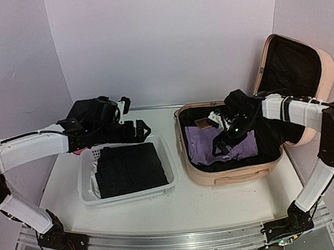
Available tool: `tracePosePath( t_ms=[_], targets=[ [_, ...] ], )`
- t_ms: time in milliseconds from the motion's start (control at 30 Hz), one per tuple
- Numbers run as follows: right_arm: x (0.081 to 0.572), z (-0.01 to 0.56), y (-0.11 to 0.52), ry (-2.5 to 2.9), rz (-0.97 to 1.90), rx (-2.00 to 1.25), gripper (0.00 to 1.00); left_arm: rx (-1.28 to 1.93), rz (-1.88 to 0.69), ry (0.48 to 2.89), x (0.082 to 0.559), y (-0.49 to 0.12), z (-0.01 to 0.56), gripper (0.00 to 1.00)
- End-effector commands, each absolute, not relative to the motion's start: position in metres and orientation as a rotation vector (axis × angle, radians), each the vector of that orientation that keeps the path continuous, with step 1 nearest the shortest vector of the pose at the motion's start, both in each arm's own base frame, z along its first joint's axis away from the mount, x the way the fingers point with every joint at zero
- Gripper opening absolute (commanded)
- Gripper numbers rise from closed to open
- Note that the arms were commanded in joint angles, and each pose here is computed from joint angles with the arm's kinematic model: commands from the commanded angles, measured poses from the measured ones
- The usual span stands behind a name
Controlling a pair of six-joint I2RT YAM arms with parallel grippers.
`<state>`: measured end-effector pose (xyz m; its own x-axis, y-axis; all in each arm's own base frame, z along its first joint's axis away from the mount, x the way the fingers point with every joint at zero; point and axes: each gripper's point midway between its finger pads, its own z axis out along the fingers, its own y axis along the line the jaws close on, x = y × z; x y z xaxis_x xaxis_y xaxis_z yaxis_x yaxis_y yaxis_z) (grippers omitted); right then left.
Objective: Open, take out, and arrange the luggage
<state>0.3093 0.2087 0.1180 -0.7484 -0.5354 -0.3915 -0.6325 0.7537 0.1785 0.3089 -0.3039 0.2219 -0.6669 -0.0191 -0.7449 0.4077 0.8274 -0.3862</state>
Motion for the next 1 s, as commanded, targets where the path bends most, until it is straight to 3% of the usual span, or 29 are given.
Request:
tracePosePath(
  t_ms=[0, 233, 433, 733, 967],
  targets=[
    [0.314, 0.104, 0.240, 2.424, 0.375, -1.328, 0.98, 0.452, -0.649, 2.119, 0.338, -0.333, 0.240, 0.94],
    [0.335, 0.097, 0.263, 2.288, 0.406, -1.484, 0.92, 0.550, -0.531, 2.301, 0.336, -0.325, 0.244, 0.82],
    [0.349, 0.089, 0.296, 2.197, 0.571, -1.512, 0.84, 0.478, -0.414, 2.285, 0.352, -0.301, 0.260, 0.75],
    [0.362, 0.056, 0.303, 2.158, 0.550, -1.583, 0.96, 0.425, -0.333, 2.295, 0.363, -0.279, 0.268, 0.71],
    [0.381, 0.036, 0.302, 2.151, 0.466, -1.545, 0.97, 0.414, -0.320, 2.317, 0.371, -0.280, 0.265, 0.70]
  ],
)
